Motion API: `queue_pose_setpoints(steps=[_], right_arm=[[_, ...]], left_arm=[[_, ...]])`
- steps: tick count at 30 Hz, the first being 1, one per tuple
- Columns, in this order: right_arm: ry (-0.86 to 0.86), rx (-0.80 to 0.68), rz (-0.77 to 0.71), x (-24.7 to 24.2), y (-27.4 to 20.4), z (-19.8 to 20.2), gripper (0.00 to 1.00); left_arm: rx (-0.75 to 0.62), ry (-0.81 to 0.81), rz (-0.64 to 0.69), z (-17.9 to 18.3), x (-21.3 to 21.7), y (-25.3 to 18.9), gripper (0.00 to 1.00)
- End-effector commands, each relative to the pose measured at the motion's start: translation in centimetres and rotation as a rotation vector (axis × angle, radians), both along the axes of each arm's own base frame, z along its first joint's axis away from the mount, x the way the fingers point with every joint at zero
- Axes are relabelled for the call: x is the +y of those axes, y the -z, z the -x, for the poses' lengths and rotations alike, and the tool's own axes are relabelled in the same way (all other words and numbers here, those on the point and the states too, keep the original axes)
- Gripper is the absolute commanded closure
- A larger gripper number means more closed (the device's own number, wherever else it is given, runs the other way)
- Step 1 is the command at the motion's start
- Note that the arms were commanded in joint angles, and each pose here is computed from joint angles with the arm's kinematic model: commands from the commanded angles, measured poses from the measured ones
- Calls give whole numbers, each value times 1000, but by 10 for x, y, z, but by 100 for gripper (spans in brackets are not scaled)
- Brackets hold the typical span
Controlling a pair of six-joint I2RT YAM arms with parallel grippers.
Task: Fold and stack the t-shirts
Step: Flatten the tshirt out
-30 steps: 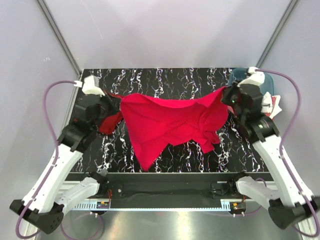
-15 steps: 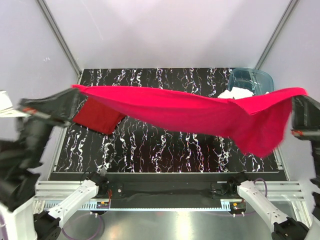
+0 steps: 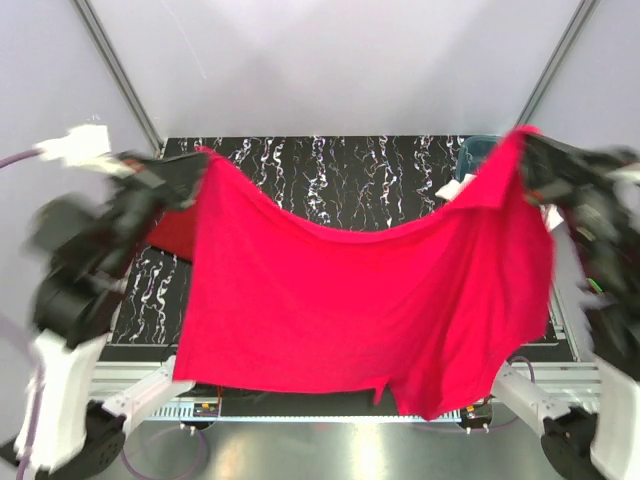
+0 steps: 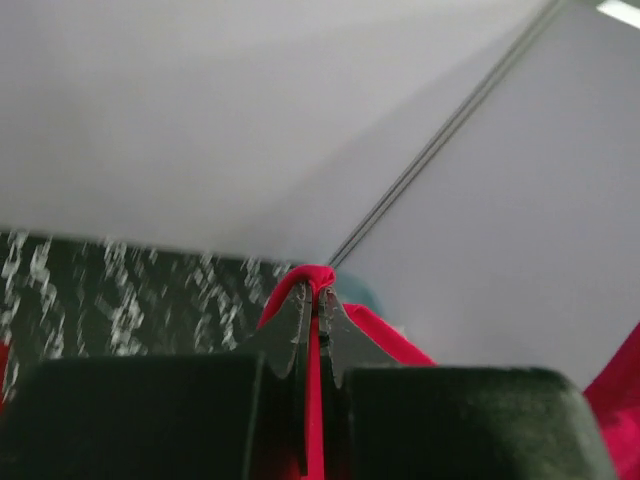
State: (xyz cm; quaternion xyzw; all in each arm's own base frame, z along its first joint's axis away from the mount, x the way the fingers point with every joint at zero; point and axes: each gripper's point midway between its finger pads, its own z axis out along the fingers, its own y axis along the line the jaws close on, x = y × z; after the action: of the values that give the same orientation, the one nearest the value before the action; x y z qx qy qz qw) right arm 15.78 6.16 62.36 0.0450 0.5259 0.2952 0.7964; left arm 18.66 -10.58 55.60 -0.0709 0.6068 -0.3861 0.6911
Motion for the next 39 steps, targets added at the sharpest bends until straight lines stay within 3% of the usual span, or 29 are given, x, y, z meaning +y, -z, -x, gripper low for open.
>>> queue_pose_setpoints(steps=[1,6,11,19,23,28,29,31,34,35,36,37,38,39], right_arm=[[70,309,66,25,91,-111,100],[117,537,64,45,196,-189,100],[164,713,48,51,295,-251,100],[185,867,-48,54,393,-355,100],[221,887,16,53,414,-393,100],[307,858,88,39,415,-439,100],[320,861,127,35,419,-445,100],[356,840,151,29,415,-463,100],[375,798,203,25,408,-489,100],[363,804,243,26,410,-492,96],[351,811,257,25,410,-497,72],[346,783,262,28,398,-508,47],[366,819,288,23,403,-506,28],[364,833,293,24,407,-508,12]], left_arm=[[242,-75,-40,-77,-22,78,100],[479,-235,-68,-149,-15,190,100],[610,-382,-19,-203,4,283,100],[841,-452,-23,-297,1,420,100],[844,-466,-27,-335,6,434,100],[812,-513,-130,-374,23,420,100],[774,-524,-126,-387,27,402,100],[789,-553,-157,-394,37,410,100],[780,-566,-109,-411,53,411,100],[769,-553,-89,-418,64,411,99],[732,-517,-70,-430,64,399,88],[760,-469,-64,-435,62,411,71],[788,-477,-59,-438,73,416,23],[827,-476,-68,-441,75,417,5]])
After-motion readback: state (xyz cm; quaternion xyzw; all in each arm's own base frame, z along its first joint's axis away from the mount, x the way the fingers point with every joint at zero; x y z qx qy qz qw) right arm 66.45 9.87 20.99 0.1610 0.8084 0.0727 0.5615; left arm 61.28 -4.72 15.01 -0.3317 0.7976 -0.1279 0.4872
